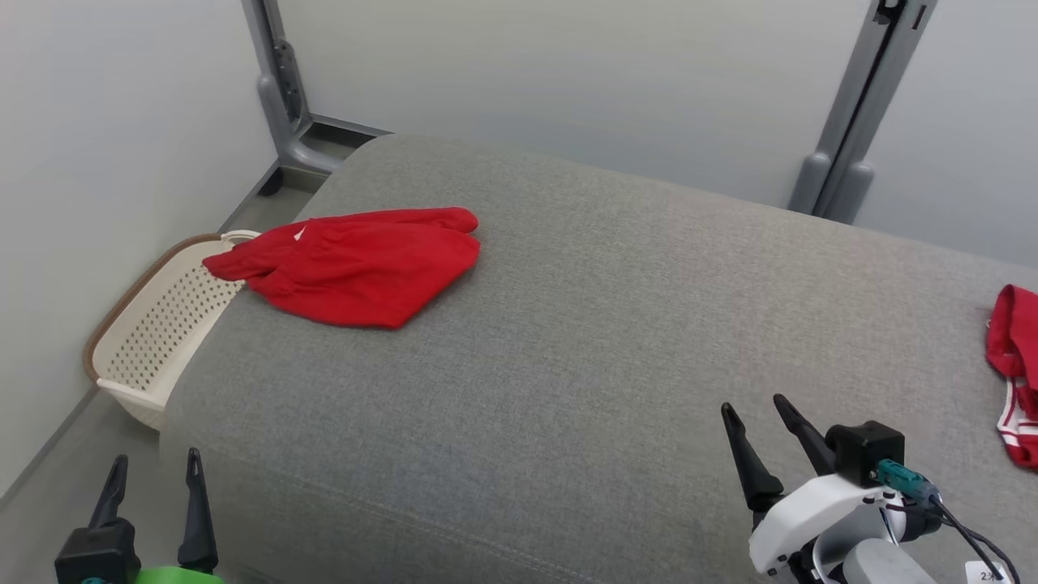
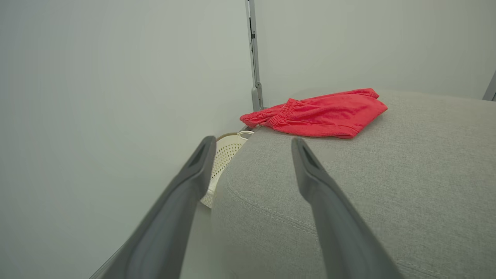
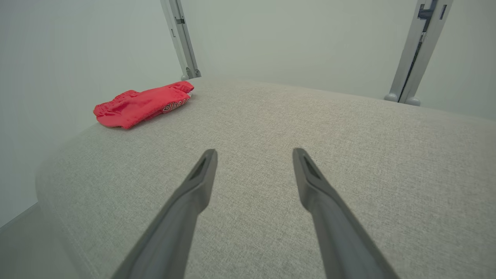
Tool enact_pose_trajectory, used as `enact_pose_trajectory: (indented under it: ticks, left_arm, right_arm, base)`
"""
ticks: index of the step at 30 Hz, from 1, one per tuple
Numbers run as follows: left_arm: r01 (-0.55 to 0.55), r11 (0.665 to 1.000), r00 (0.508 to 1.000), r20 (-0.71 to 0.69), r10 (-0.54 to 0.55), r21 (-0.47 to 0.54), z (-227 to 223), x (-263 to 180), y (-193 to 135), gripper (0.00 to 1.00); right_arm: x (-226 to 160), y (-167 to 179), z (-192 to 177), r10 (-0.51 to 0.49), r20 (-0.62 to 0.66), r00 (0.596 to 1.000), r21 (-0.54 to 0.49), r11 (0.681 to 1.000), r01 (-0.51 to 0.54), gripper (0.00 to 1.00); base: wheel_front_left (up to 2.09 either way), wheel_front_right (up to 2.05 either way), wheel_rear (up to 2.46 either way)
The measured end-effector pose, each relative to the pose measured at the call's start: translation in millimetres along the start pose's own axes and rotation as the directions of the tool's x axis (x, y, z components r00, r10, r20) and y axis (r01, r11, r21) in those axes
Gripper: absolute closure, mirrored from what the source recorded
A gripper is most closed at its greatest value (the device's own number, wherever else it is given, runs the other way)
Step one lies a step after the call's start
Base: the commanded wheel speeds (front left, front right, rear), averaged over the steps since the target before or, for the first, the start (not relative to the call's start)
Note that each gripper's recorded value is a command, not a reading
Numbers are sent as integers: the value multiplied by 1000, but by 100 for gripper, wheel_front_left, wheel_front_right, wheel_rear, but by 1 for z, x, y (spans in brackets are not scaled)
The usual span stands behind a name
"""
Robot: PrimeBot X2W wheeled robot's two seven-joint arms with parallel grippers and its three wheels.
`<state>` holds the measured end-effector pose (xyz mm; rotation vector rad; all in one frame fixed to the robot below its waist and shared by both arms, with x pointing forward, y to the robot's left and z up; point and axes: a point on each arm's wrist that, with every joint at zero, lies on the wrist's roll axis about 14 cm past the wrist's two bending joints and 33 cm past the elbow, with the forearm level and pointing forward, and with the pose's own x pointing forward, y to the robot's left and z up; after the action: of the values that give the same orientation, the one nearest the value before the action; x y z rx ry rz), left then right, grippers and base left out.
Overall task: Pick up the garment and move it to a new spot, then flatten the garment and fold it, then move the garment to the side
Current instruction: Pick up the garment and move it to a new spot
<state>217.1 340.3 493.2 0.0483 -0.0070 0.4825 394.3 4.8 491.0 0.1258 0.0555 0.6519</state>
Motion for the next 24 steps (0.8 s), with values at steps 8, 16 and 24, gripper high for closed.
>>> enact_pose_trajectory:
  ticks: [8, 16, 24]
  left_arm:
    - [-99, 995, 995, -2, 99, 0, -1, -18, 30, 0]
    - [-136, 991, 991, -9, 136, 3, -2, -25, 37, 0]
    - [-139, 990, 990, -5, 139, -8, -2, -26, 37, 0]
  right_arm:
    - [17, 31, -5, 98, -19, 995, 0, 995, -98, 0]
    - [28, 42, -6, 139, -23, 990, 6, 990, -138, 0]
    - [28, 41, -4, 137, -21, 990, 9, 991, -137, 0]
  base:
    - [0, 0, 0]
    - [0, 0, 0]
    - [0, 0, 0]
